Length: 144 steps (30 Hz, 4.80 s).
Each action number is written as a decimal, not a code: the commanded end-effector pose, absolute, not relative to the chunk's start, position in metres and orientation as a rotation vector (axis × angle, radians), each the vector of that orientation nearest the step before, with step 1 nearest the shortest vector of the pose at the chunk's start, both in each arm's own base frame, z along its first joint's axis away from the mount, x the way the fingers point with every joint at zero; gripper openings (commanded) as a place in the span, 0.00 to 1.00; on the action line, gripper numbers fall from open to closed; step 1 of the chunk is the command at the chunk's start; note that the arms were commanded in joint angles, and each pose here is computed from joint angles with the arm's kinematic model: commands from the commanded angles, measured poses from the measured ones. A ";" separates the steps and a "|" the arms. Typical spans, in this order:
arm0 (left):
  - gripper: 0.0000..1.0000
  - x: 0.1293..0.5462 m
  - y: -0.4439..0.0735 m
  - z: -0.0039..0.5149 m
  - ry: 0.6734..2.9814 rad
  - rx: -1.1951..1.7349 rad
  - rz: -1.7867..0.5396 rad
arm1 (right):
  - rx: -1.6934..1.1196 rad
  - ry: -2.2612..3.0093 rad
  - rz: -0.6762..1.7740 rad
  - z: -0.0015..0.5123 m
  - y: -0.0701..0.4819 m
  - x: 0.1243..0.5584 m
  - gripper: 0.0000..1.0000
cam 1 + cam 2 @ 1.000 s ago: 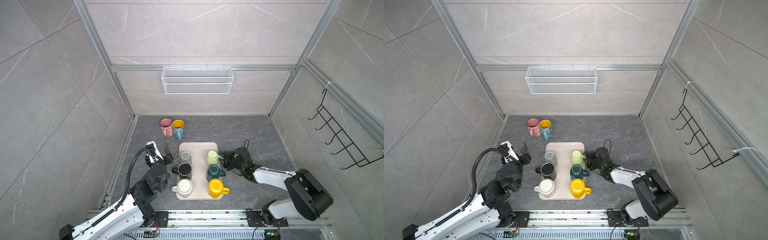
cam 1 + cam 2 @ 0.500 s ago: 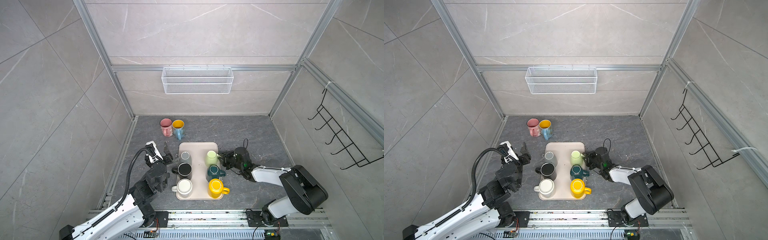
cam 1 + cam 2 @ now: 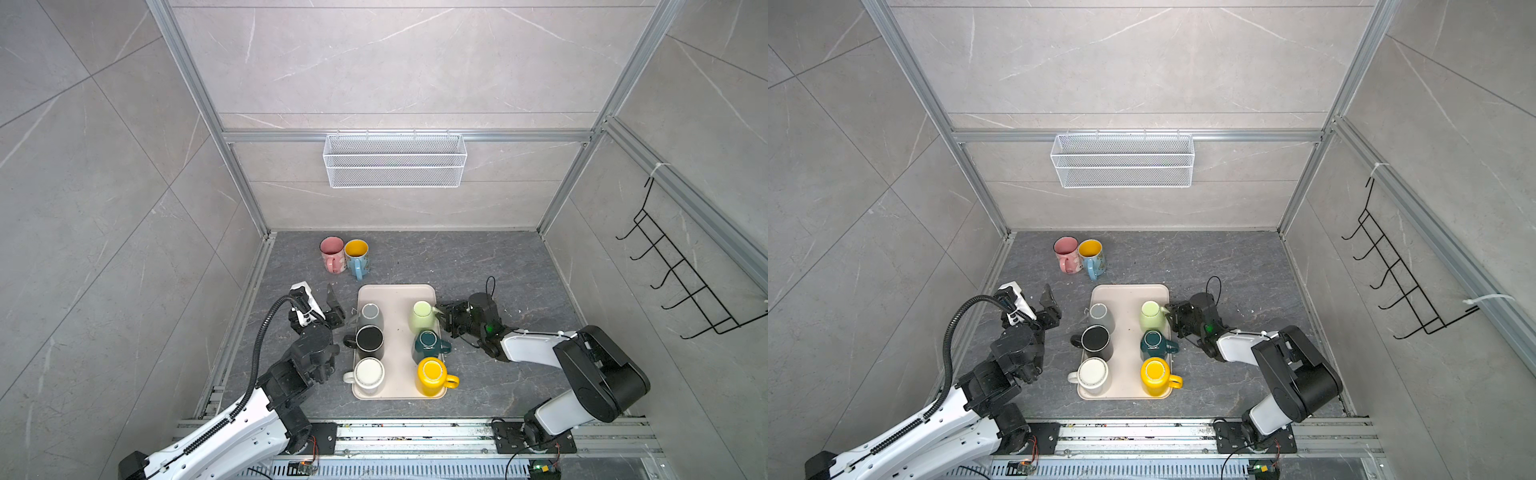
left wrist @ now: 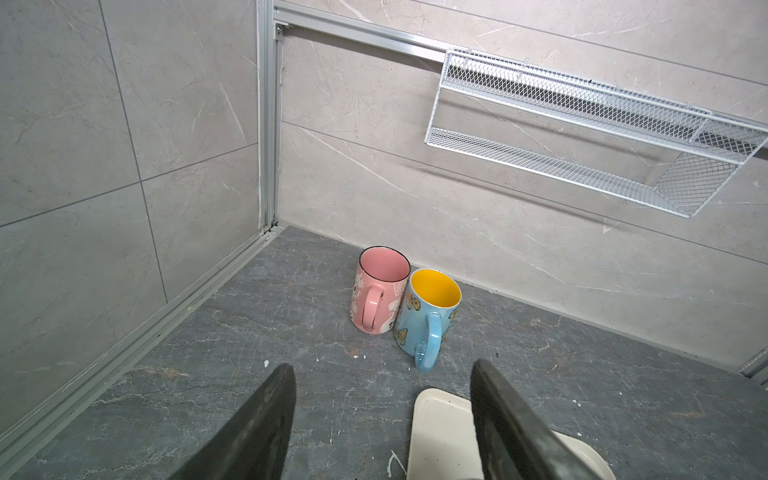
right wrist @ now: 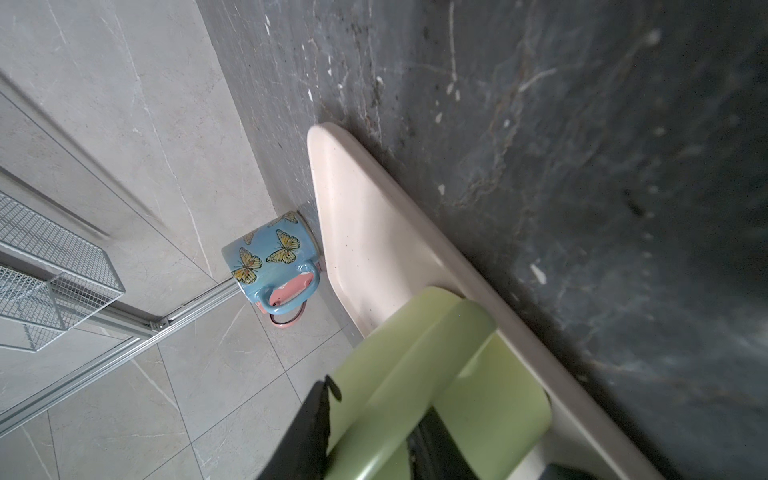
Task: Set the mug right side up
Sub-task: 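Move the right gripper to the upside-down light green mug and grasp its handle, then lift the light green mug with the right gripper while the left arm advances, then rotate the light green mug upright with the right gripper toward the left gripper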
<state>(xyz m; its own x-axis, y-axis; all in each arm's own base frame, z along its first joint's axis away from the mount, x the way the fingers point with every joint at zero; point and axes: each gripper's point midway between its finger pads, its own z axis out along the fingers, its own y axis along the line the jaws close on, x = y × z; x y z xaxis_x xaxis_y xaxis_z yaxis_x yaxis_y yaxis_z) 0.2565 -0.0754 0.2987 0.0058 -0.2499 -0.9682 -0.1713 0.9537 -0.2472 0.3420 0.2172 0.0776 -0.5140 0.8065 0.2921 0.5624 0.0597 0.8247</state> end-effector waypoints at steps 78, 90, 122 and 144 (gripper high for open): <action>0.70 0.276 -0.150 0.360 1.615 0.028 -0.275 | -0.397 1.744 0.486 0.354 0.251 0.312 0.00; 0.71 0.307 -0.196 0.378 1.736 0.222 -0.583 | -0.717 1.601 0.091 0.340 0.280 0.279 0.00; 0.69 0.252 -0.258 0.369 1.755 0.884 -1.114 | -0.873 1.219 -0.480 0.329 0.317 0.270 0.00; 0.57 0.273 -0.276 0.353 1.795 0.844 -1.237 | -0.905 1.194 -0.441 0.323 0.334 0.267 0.00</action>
